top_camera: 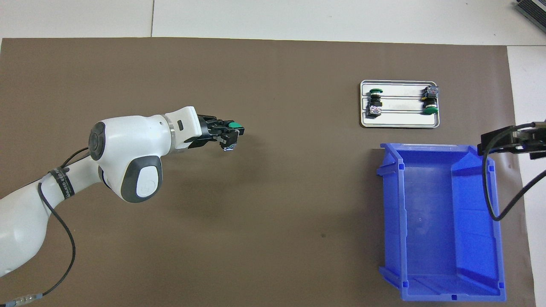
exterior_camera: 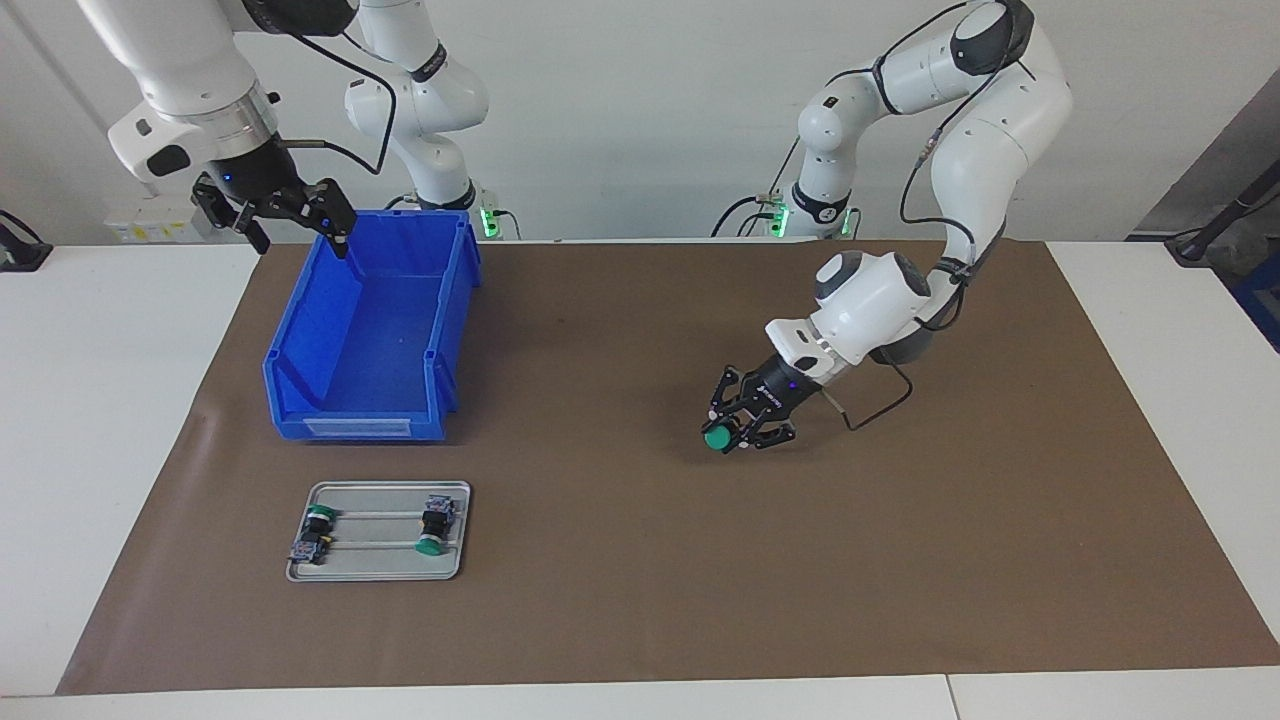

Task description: Place and press button with both arms

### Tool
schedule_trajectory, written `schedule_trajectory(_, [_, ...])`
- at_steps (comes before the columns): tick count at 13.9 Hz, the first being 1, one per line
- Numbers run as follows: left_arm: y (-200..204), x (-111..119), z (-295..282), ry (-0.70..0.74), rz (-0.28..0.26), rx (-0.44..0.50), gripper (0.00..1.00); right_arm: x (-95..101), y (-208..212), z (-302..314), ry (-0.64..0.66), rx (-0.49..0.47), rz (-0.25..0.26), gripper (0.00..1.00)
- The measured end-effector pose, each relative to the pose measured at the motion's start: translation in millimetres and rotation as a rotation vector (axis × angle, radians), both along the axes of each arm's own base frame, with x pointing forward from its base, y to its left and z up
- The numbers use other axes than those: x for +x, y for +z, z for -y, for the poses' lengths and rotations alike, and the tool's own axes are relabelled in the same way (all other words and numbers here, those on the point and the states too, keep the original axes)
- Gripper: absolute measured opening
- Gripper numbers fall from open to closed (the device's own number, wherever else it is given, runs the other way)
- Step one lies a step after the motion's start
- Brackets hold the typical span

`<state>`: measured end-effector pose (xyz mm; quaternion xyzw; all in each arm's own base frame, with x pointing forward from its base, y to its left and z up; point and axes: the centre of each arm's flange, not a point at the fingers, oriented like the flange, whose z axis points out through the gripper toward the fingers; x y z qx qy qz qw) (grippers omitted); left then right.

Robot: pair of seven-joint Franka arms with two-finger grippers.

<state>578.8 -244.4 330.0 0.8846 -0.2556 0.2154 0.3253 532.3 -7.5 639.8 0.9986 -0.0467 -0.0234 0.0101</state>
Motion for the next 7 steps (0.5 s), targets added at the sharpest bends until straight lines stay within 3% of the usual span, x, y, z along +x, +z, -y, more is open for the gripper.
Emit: schedule_trajectory(7, [2,2,40,0.039,0.041,-0.186,0.41,0.0,0,0,0.000,0.000,0.000,1.00])
